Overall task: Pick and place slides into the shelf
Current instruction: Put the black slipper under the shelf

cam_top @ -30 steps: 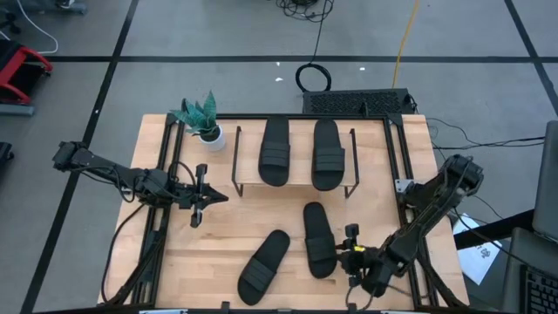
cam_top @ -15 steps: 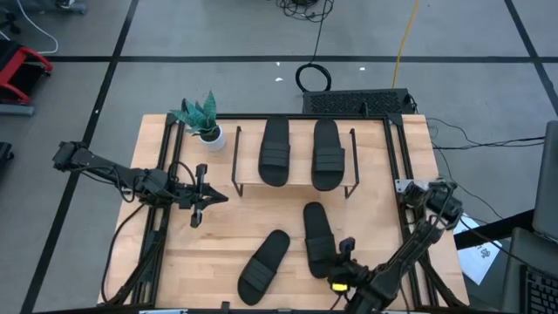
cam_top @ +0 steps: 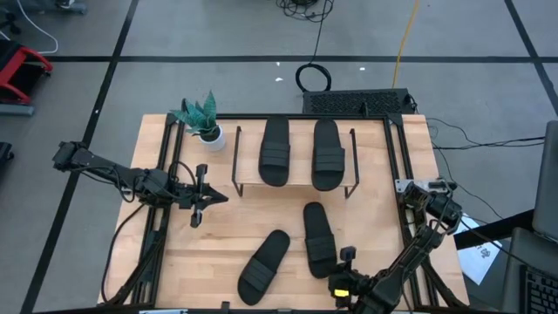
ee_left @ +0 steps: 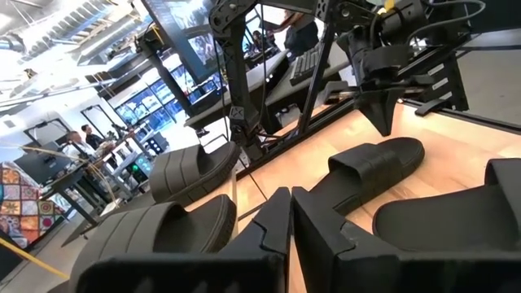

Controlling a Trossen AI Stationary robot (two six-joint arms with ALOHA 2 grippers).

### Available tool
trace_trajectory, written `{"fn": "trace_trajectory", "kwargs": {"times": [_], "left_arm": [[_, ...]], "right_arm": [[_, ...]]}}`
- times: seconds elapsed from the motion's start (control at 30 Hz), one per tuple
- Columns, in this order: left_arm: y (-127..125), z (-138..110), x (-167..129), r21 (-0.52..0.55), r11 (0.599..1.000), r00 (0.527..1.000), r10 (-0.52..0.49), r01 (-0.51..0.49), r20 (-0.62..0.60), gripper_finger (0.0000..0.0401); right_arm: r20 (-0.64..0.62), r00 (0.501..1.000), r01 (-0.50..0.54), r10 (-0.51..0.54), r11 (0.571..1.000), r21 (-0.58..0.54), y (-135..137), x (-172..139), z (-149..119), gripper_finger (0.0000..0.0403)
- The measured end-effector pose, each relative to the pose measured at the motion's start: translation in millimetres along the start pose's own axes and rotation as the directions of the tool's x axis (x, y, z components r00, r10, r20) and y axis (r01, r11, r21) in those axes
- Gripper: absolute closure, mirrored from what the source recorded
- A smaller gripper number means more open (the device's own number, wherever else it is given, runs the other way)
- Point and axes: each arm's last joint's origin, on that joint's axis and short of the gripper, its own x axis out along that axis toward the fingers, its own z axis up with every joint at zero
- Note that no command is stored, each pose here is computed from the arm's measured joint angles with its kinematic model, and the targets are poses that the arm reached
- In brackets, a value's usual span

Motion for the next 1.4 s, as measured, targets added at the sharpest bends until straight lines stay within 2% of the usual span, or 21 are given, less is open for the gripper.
{"fn": "trace_trajectory", "kwargs": {"times": [0.13,0.27,0.4,0.57,0.83,0.97,1.17,1.27,1.4], "left_arm": [[0,0,0,-0.016,1.000,1.000,0.000,0.000,0.000,0.0389],[0,0,0,-0.026,1.000,1.000,0.000,0.000,0.000,0.0399],[0,0,0,-0.025,1.000,1.000,0.000,0.000,-0.001,0.0390],[0,0,0,-0.025,1.000,1.000,0.000,0.000,-0.001,0.0381],[0,0,0,-0.020,1.000,1.000,-0.001,0.001,-0.002,0.0399],[0,0,0,-0.021,1.000,1.000,-0.001,0.001,-0.002,0.0391],[0,0,0,-0.022,1.000,1.000,-0.001,0.001,-0.001,0.0381],[0,0,0,-0.023,1.000,1.000,-0.001,0.001,-0.001,0.0389],[0,0,0,-0.025,1.000,1.000,0.000,0.000,-0.001,0.0399]], "right_arm": [[0.001,1.000,0.007,-0.007,0.998,0.056,-1,1,1,0.0340],[-0.012,1.000,0.022,-0.021,0.995,0.095,-5,7,4,0.0255],[0.004,0.999,0.051,-0.051,0.996,0.079,-8,9,6,0.0181],[0.003,0.996,0.088,-0.088,0.995,0.051,-13,11,6,0.0157],[-0.025,0.985,0.170,-0.171,0.984,-0.047,-5,31,-10,0.0176],[-0.014,0.967,0.251,-0.252,0.965,-0.077,0,45,-22,0.0188],[-0.028,0.944,0.329,-0.330,0.944,-0.024,-6,50,-29,0.0210],[-0.050,0.934,0.354,-0.354,0.935,-0.015,-11,51,-30,0.0262],[-0.082,0.926,0.367,-0.368,0.930,-0.031,-14,50,-32,0.0376]]}}
